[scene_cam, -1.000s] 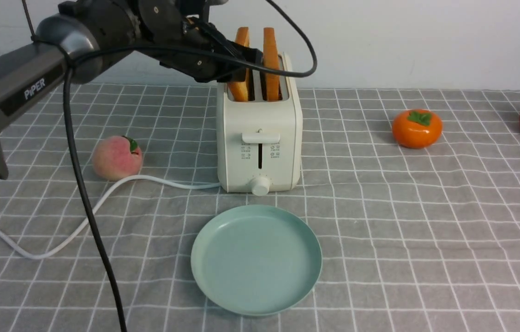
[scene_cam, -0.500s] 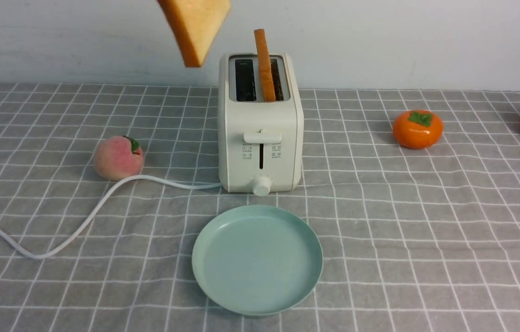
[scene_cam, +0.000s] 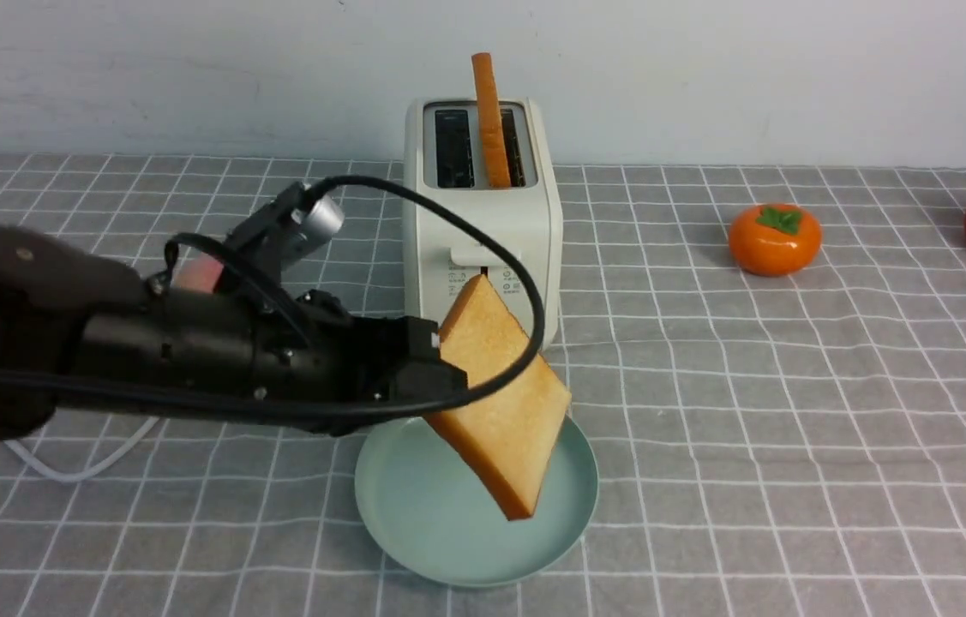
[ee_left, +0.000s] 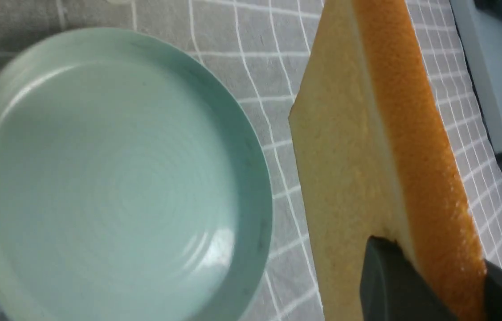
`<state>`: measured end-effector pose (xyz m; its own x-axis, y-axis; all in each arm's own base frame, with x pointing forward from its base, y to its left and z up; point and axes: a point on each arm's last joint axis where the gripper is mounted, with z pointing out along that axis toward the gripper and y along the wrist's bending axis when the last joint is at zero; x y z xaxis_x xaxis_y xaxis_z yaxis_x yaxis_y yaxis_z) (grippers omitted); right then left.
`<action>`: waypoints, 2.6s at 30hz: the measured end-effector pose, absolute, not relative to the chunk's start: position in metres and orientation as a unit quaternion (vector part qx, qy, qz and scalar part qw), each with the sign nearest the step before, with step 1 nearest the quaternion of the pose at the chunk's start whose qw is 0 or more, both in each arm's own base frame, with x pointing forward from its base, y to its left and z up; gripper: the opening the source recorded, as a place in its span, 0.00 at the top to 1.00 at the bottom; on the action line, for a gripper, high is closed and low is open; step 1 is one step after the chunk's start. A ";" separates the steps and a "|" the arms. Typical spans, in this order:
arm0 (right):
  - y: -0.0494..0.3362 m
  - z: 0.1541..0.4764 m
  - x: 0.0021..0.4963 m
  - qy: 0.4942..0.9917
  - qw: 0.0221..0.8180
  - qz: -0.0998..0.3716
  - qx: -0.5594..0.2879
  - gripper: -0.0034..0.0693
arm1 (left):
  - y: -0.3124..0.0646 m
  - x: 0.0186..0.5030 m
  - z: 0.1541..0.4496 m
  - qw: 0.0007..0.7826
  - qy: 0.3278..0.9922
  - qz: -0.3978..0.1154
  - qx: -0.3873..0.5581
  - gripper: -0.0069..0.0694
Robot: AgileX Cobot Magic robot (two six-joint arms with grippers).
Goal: Take toasted bread from bread machine on grey coffee table place on plate.
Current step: 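Place the slice of bread on the plate with the left gripper, then grasp the toast slice in the toaster and pull it up out of the slot with the right gripper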
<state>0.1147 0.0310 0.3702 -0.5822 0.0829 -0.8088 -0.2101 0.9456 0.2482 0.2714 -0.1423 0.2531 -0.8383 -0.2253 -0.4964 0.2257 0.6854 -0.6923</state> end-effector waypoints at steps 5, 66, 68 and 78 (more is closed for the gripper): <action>0.031 0.371 0.115 0.872 0.461 0.160 -0.035 0.93 | -0.151 0.284 0.224 0.286 0.878 -0.382 -0.018 0.79; 0.233 0.307 0.482 0.845 0.454 0.215 -0.182 0.09 | -0.030 0.117 0.289 0.344 0.929 -0.132 -0.038 0.93; 0.234 0.305 0.487 0.840 0.466 0.214 -0.179 0.14 | -0.030 0.117 0.289 0.342 0.930 -0.132 -0.038 0.93; 0.225 0.347 0.470 0.828 0.485 0.209 -0.190 0.83 | -0.030 0.117 0.289 0.344 0.929 -0.132 -0.039 0.93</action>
